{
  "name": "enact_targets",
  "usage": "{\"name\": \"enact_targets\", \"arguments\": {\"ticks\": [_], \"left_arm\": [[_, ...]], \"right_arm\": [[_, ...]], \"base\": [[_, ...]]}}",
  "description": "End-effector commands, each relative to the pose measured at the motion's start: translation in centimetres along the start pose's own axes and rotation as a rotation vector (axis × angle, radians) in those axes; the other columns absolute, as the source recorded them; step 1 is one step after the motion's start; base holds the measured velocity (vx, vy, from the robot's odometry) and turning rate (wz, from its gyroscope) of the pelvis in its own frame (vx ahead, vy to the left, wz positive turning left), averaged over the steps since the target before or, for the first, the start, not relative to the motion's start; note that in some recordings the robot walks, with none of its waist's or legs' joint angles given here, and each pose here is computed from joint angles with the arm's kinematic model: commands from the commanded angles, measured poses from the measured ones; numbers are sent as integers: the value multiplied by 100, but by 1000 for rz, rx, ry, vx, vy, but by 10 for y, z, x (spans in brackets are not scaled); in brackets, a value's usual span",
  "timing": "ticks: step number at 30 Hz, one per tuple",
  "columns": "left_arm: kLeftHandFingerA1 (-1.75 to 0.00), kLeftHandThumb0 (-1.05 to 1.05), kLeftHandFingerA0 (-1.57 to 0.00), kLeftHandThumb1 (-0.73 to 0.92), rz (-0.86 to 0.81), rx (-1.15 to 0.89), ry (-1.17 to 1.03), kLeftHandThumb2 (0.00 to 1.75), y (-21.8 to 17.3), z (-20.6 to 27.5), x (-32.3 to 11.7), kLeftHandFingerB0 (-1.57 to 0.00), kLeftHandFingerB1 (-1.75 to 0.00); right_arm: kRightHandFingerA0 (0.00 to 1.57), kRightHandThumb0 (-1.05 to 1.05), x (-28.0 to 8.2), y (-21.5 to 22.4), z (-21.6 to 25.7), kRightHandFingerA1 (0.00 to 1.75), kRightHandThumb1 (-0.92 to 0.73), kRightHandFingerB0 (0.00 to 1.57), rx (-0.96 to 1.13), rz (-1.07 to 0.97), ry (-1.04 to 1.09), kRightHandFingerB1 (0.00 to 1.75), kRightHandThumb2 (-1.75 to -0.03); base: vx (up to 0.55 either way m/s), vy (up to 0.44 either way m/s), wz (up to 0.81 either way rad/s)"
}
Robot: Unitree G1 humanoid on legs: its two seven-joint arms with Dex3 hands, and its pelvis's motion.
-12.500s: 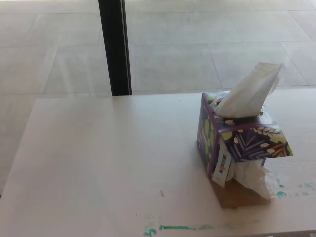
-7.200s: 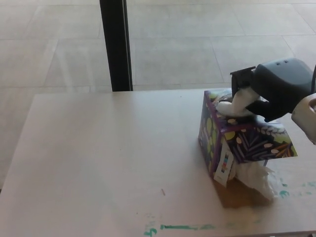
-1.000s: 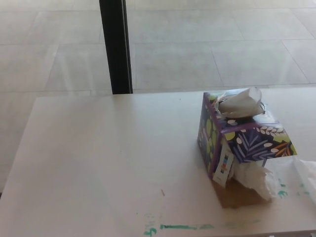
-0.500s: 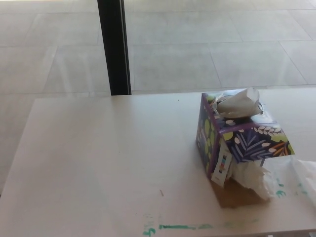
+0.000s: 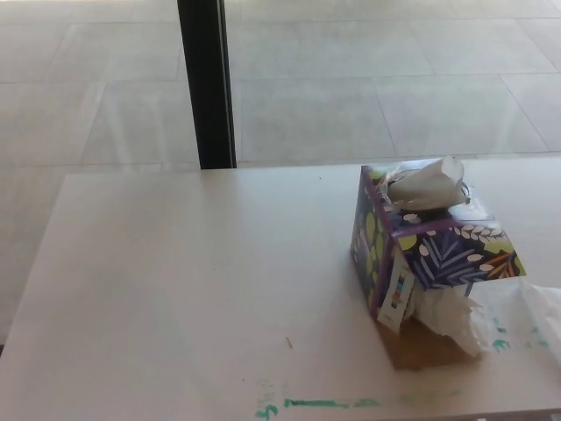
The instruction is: The robot uses its right hand to pull out a tissue from the tissue box kept in the middle of the desk and put it on the right side
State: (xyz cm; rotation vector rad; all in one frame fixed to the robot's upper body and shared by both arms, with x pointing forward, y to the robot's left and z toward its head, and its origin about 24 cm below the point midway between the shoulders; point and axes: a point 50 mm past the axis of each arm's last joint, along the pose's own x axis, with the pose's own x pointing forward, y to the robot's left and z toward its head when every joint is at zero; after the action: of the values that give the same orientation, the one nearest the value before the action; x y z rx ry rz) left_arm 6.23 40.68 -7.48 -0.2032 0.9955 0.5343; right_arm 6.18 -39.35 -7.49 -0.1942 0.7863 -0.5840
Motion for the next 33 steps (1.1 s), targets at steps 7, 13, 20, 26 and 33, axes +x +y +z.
{"name": "enact_targets", "arguments": {"ticks": [7, 13, 20, 26, 33], "left_arm": [[-58, -64, -50, 62, 26, 16, 6, 59, 9, 1, -4, -46, -44], [-57, -61, -49, 61, 12, -41, -11, 58, 9, 2, -5, -42, -43], [-58, -62, -51, 61, 25, -26, -9, 58, 5, 2, -2, -45, -43], [-60, -64, -49, 61, 10, -6, -21, 58, 0, 7, 1, -43, -42], [-59, -61, -48, 60, -36, 15, -17, 59, -7, 21, 3, -45, -46]], "right_arm": [[96, -55, 0, -4, 7, 71, -50, 78, -56, 17, -55, 52, -56], [94, -54, -1, 5, 10, 75, -51, 82, -47, 37, -93, 54, -56], [88, -58, 17, 6, 34, 59, -55, 70, -310, 142, 9, 47, -57], [76, -54, 20, 5, 46, 58, -61, 62, -259, 201, 103, 51, -58], [86, -57, 12, 14, 31, 63, -57, 68, -202, 164, 29, 52, -58]], "base": [[0, 0, 0], [0, 0, 0], [0, 0, 0], [0, 0, 0], [0, 0, 0]]}}
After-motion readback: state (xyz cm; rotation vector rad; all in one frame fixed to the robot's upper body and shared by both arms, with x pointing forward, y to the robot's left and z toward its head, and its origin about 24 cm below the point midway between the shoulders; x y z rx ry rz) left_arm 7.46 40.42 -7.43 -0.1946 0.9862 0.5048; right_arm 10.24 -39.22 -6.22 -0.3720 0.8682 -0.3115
